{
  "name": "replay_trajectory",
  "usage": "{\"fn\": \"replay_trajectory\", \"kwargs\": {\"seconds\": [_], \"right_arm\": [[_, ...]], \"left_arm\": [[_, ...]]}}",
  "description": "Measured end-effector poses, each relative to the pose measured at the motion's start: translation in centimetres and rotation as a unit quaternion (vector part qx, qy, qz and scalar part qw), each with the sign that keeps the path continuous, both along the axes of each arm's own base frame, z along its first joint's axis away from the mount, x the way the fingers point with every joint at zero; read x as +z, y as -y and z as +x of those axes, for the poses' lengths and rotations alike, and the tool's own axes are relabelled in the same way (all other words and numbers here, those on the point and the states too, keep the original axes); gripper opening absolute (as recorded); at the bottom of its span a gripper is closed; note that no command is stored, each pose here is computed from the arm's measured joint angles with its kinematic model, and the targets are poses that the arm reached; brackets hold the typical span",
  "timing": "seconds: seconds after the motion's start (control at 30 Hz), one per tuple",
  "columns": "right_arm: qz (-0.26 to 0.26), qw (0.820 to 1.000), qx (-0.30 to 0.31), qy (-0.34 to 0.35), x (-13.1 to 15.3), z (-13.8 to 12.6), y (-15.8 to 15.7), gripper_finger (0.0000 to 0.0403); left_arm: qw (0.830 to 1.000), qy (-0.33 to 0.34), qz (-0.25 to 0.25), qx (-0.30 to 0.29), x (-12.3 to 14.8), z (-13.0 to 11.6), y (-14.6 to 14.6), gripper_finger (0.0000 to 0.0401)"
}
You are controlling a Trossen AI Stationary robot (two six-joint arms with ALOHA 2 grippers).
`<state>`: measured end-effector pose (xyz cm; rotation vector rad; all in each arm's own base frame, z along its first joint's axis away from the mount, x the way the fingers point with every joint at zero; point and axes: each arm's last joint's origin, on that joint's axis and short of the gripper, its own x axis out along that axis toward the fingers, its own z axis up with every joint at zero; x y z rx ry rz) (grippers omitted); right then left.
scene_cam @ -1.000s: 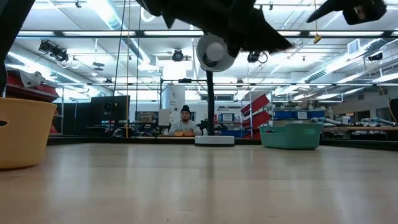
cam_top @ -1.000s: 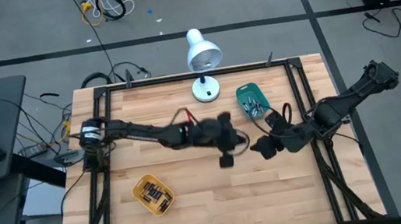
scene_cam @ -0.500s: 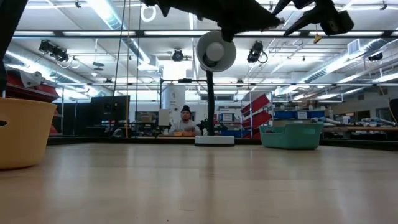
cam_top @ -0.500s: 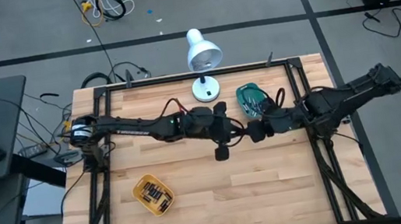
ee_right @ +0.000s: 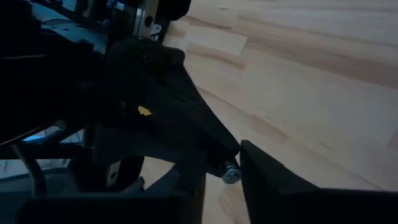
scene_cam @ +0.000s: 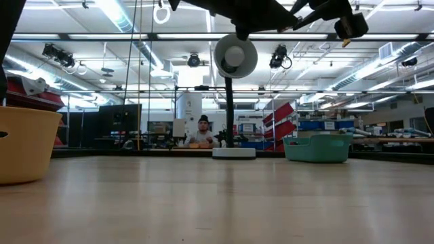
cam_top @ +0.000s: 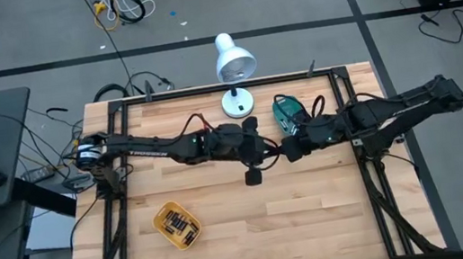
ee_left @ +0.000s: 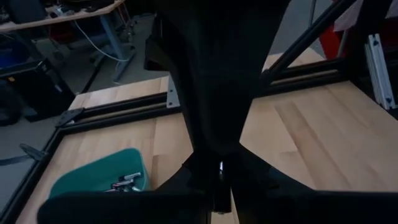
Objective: Sort batteries
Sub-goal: Put the silver battery into the green bin
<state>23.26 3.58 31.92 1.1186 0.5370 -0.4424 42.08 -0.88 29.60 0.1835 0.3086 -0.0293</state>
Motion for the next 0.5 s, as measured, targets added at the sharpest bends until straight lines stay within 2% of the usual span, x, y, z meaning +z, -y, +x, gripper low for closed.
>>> {"fn": "replay_trajectory", "kwargs": {"seconds": [0.13,0.37,0.5], "right_arm": [[-0.008,1.000,0.003,-0.012,-0.5,0.4,0.0,0.0057],[-0.028,0.999,-0.007,-0.021,-0.6,0.5,1.2,0.0034],[-0.041,0.999,-0.004,-0.007,0.0,0.3,2.3,0.0019]], "left_arm": [[1.000,-0.005,0.004,0.012,-0.2,0.0,-0.1,0.0045],[0.998,-0.001,0.017,0.056,-0.1,0.0,-0.8,0.0047],[0.997,0.003,0.020,0.069,0.2,-0.2,-1.1,0.0062]]}}
